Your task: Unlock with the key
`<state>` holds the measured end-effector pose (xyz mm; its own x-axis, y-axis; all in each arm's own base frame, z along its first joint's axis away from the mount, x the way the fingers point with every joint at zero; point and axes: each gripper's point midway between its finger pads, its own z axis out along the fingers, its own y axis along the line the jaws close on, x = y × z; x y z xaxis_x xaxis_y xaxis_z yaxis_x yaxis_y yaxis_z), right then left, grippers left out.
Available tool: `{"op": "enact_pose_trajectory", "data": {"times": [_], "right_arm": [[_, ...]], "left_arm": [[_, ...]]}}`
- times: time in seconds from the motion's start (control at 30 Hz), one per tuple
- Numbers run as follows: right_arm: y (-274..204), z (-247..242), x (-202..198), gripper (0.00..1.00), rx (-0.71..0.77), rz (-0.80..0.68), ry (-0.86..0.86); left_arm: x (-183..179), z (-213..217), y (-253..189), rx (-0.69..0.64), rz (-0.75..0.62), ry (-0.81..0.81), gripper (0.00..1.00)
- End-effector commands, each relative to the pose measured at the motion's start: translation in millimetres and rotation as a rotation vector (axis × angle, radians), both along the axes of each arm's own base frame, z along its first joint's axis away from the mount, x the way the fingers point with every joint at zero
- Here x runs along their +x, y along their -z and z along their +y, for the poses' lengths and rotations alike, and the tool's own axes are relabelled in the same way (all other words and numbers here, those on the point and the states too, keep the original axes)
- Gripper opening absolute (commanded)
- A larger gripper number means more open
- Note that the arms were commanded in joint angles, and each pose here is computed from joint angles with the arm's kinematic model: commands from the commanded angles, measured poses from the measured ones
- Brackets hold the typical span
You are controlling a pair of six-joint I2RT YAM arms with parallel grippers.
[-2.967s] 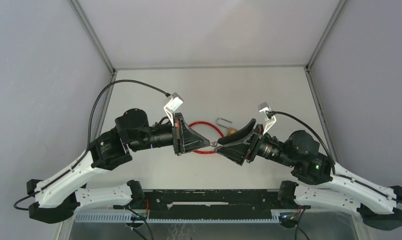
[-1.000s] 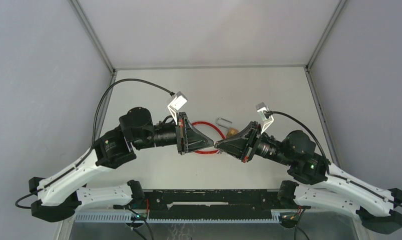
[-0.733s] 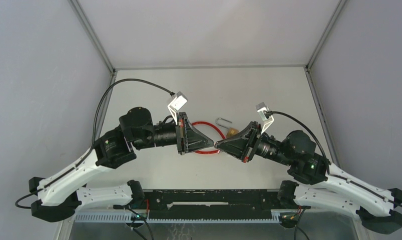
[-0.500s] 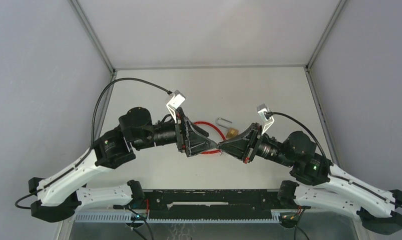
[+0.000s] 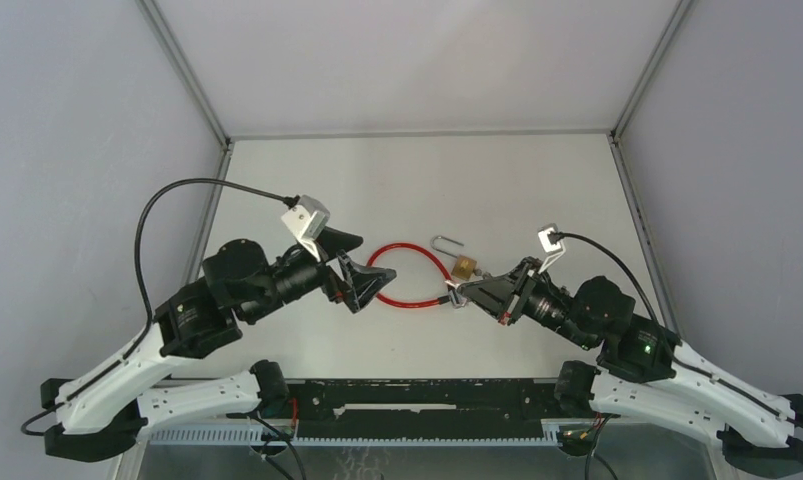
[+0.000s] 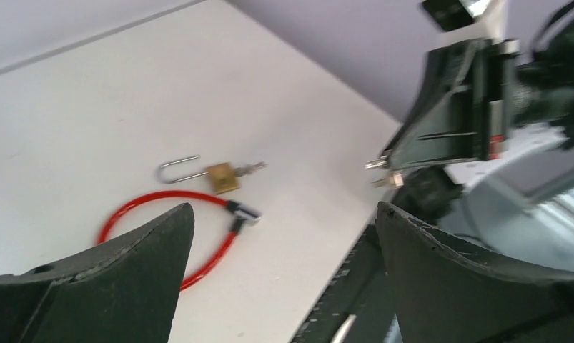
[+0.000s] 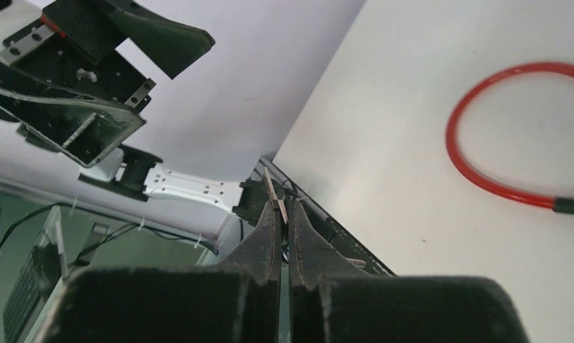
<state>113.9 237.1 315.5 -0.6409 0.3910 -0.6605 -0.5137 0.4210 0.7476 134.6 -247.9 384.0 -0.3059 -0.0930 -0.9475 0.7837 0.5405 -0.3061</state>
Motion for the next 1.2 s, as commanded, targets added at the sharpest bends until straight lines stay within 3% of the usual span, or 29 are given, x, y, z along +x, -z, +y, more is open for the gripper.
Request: {"op": "enact_pose_trajectory", "data": {"times": [0.0, 0.27, 0.5, 0.83, 1.17], "right_arm": [[13, -19, 14, 0.0, -0.003, 0.083, 0.135], [36, -42, 13, 0.0, -0.03, 0.168, 0.217], [52, -59, 8, 0.0, -0.037, 0.26, 0.267], [76, -71, 1, 0.0, -0.053, 0.41, 0.322], [80, -78, -4, 0.0, -0.061, 0.443, 0.329]], "left_arm": [[39, 19, 39, 0.229, -0.13, -0.166, 1.0], [28, 1, 87, 0.385, -0.177, 0.031, 1.0], [33, -15, 119, 0.35, -0.165, 0.228, 0.97], [66, -49, 175, 0.342, -0.219, 0.278, 0.91], [89, -93, 215, 0.347, -0.274, 0.392, 0.84]]}}
